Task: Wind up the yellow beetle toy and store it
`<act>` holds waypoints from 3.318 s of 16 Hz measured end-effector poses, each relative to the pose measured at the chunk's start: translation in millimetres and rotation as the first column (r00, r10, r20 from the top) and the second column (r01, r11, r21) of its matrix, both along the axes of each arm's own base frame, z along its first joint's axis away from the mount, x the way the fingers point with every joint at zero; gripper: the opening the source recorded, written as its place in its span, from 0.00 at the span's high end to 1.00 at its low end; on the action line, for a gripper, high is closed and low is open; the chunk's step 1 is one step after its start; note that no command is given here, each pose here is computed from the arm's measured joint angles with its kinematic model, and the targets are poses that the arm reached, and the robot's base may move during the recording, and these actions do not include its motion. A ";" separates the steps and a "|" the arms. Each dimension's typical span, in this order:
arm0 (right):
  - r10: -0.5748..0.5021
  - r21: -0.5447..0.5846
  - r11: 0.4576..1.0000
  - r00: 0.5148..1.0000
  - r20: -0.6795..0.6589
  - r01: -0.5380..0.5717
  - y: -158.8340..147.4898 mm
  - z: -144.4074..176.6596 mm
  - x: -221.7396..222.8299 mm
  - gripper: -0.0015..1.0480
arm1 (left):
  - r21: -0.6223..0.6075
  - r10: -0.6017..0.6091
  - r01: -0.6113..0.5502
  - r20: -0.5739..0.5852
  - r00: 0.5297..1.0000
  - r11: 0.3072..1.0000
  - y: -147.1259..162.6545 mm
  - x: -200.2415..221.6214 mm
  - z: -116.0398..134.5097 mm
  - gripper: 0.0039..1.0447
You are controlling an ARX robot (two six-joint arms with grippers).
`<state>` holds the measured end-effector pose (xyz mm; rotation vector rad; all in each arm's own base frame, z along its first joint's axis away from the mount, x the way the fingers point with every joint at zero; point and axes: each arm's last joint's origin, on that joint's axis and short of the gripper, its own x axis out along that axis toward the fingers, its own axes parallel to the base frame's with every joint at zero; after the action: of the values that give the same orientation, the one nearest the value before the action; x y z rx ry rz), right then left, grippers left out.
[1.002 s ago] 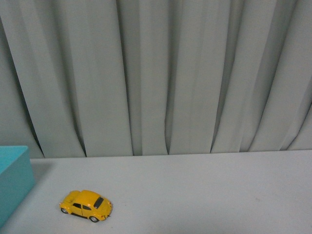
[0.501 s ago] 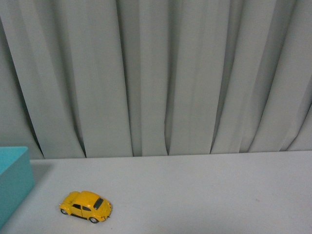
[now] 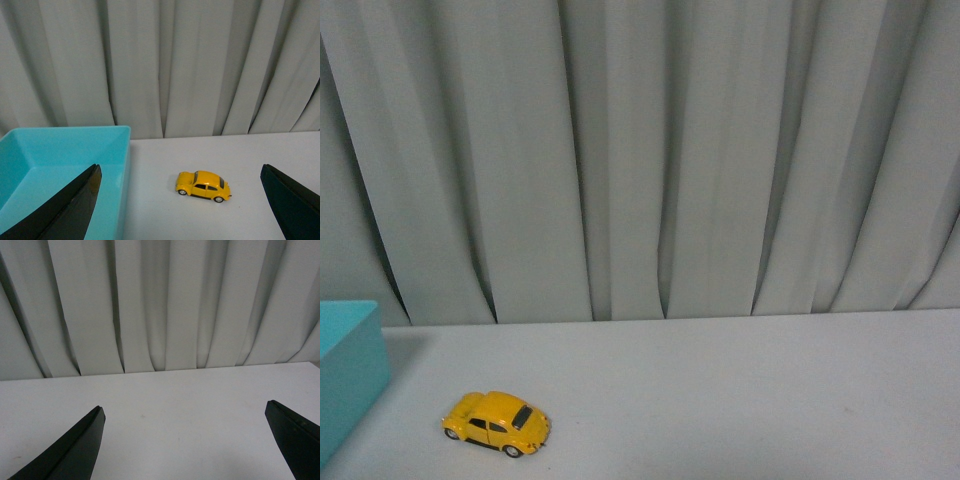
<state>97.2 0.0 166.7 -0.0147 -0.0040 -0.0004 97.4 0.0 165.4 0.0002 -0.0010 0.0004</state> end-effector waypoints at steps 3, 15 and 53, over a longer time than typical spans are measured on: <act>0.003 0.000 1.000 1.000 0.000 -0.003 0.1 0.0 0.0 0.06 | -0.066 0.166 -0.229 -0.503 0.848 0.971 -6.6 10.2 9.0 0.06; 0.000 0.000 1.000 1.000 -0.001 0.000 0.0 -0.1 0.0 0.06 | 0.462 -0.410 0.798 -0.689 0.598 0.387 -38.3 219.4 102.9 0.06; 0.000 0.000 1.000 1.000 -0.001 0.000 0.0 -0.1 0.0 0.06 | 0.174 0.061 0.973 -0.984 0.166 0.152 -87.2 331.8 -61.0 0.06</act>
<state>97.2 0.0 166.6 -0.0143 -0.0032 -0.0008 429.3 -87.2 104.4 1.2027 1.1856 -0.9461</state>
